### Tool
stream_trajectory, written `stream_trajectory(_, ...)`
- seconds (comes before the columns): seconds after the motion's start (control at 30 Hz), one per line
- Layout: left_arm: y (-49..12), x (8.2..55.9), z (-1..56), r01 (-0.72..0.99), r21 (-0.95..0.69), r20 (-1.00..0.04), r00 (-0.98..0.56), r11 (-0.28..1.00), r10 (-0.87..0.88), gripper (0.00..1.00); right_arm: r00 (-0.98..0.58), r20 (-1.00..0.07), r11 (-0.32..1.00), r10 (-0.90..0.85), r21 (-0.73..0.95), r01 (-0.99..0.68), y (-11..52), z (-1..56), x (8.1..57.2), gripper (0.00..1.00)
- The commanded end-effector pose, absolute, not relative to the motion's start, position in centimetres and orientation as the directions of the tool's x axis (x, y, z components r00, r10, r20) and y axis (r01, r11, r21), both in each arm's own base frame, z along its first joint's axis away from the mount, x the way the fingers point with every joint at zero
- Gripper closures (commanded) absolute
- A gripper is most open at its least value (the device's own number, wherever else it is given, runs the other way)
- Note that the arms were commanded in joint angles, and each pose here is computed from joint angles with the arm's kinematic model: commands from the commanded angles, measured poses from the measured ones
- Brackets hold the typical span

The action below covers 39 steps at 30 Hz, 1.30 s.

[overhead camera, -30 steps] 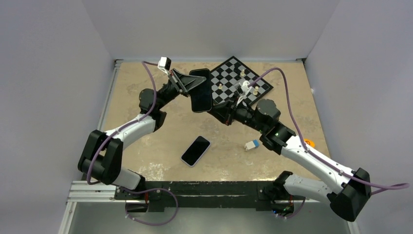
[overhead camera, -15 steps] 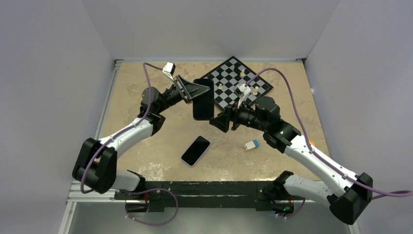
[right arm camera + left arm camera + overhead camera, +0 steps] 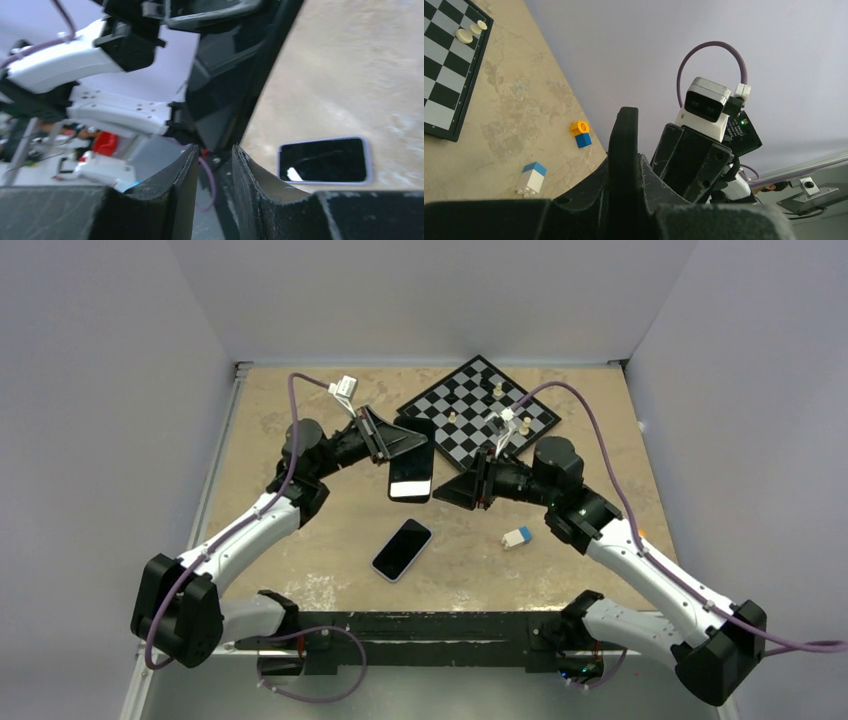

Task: Take the phone out of the phone case
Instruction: Remove the phone case from the phone.

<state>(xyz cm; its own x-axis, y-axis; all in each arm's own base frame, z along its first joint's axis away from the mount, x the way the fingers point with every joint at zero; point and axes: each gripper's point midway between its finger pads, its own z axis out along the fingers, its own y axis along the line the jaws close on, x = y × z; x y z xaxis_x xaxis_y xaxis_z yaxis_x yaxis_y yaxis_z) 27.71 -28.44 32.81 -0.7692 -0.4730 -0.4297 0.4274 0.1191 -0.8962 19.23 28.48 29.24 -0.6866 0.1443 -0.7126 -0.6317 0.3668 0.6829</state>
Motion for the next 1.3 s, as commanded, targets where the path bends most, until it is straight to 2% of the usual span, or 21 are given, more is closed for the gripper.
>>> stream_trajectory(0.0,-28.4,27.3,35.0,0.488,-0.87,-0.455,-0.744,0.067,-0.489,1.0,-0.737,-0.655,0.111,0.169,0.755,-0.646,30.0,32.7,16.8,0.64)
stream_trajectory(0.23,-28.7,27.4,35.1,0.462,-0.887,-0.404,-0.769,0.005,-0.496,1.0,-0.733,-0.66,0.149,0.164,0.751,-0.643,29.9,31.5,17.0,0.63)
stream_trajectory(0.43,-28.8,27.4,35.0,0.434,-0.899,-0.353,-0.793,-0.054,-0.496,1.0,-0.759,-0.625,0.127,0.18,0.78,-0.613,30.4,31.0,17.6,0.64)
stream_trajectory(0.63,-28.8,27.2,35.3,0.422,-0.901,-0.324,-0.807,-0.1,-0.493,1.0,-0.778,-0.601,0.16,0.181,0.799,-0.58,30.7,29.9,18.3,0.64)
stream_trajectory(0.93,-28.9,27.2,34.8,0.42,-0.903,-0.329,-0.809,-0.087,-0.488,1.0,-0.743,-0.644,0.243,0.181,0.761,-0.601,29.5,29.7,18.4,0.62)
stream_trajectory(1.27,-28.9,27.1,35.0,0.418,-0.903,-0.325,-0.812,-0.094,-0.485,1.0,-0.751,-0.635,0.222,0.181,0.77,-0.598,29.5,29.9,18.0,0.61)
